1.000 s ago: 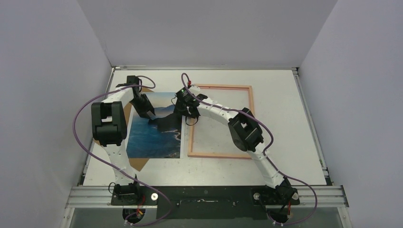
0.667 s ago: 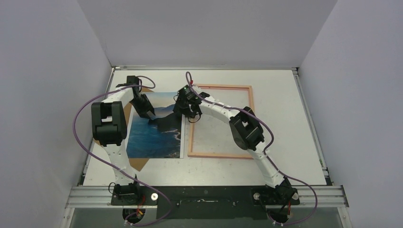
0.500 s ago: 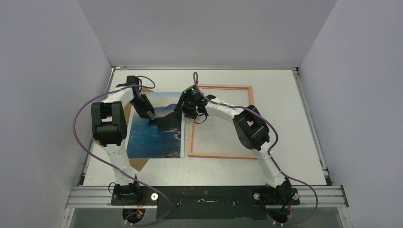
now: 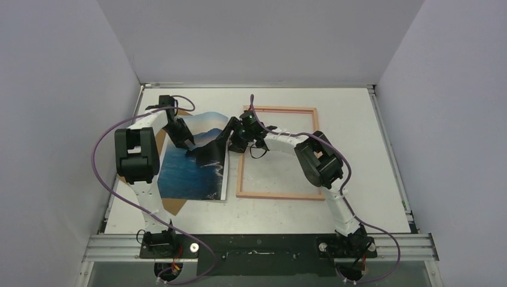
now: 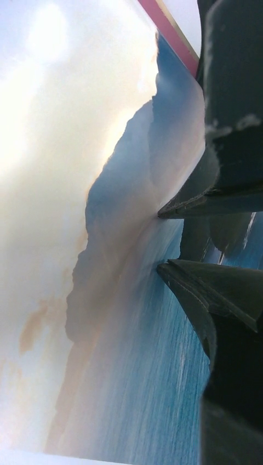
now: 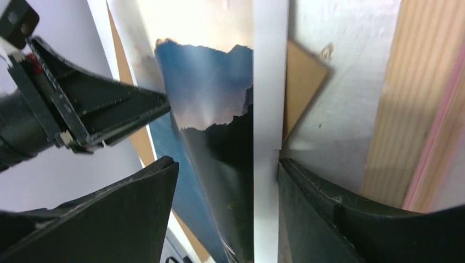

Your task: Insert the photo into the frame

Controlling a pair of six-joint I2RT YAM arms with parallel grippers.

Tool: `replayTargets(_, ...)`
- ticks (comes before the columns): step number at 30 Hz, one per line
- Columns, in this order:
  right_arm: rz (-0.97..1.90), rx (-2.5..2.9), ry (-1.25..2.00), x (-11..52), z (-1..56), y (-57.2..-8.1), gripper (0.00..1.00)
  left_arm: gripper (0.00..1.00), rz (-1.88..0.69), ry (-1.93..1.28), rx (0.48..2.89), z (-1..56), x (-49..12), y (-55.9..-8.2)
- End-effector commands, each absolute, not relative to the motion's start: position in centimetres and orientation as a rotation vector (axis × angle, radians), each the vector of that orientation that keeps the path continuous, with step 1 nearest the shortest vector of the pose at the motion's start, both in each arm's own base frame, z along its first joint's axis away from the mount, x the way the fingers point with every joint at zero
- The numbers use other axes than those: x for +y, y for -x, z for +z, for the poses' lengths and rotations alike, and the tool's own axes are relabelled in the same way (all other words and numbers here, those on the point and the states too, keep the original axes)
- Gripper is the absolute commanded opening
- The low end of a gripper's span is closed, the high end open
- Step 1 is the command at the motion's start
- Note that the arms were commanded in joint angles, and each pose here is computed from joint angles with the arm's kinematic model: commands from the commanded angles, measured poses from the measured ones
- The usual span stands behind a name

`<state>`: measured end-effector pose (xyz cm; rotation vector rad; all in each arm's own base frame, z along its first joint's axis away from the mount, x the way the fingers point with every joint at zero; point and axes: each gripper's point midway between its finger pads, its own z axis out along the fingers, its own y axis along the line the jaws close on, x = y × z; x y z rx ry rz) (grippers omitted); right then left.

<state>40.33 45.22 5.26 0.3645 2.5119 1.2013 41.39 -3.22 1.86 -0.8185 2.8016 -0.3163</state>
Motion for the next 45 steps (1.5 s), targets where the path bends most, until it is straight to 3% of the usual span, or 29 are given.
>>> replayTargets(1, 1.428, 2.387, -0.243, 47.2, 12.9, -37.9, 0.67, 0.32, -0.296, 0.84, 2.841, -1.0, -3.3, -41.1)
replayTargets(11, 1.411, 2.403, -0.248, 45.9, 12.9, -36.6, 0.7, 0.32, -0.29, 0.842, 2.847, -1.2, -3.4, -41.0)
replayTargets(17, 1.444, 2.367, -0.228, 46.8, 12.3, -37.1, 0.52, 0.32, -0.295, 0.839, 2.846, -1.1, -3.4, -40.9)
replayTargets(36, 1.142, 2.482, -0.129, 46.1, 8.8, -37.7, 0.0, 0.33, -0.396, 0.787, 2.774, 1.9, -4.3, -41.7)
replayTargets(45, 1.077, 2.391, -0.142, 43.8, 13.9, -39.3, 0.0, 0.41, -0.438, 0.574, 2.676, 9.1, -5.3, -43.2)
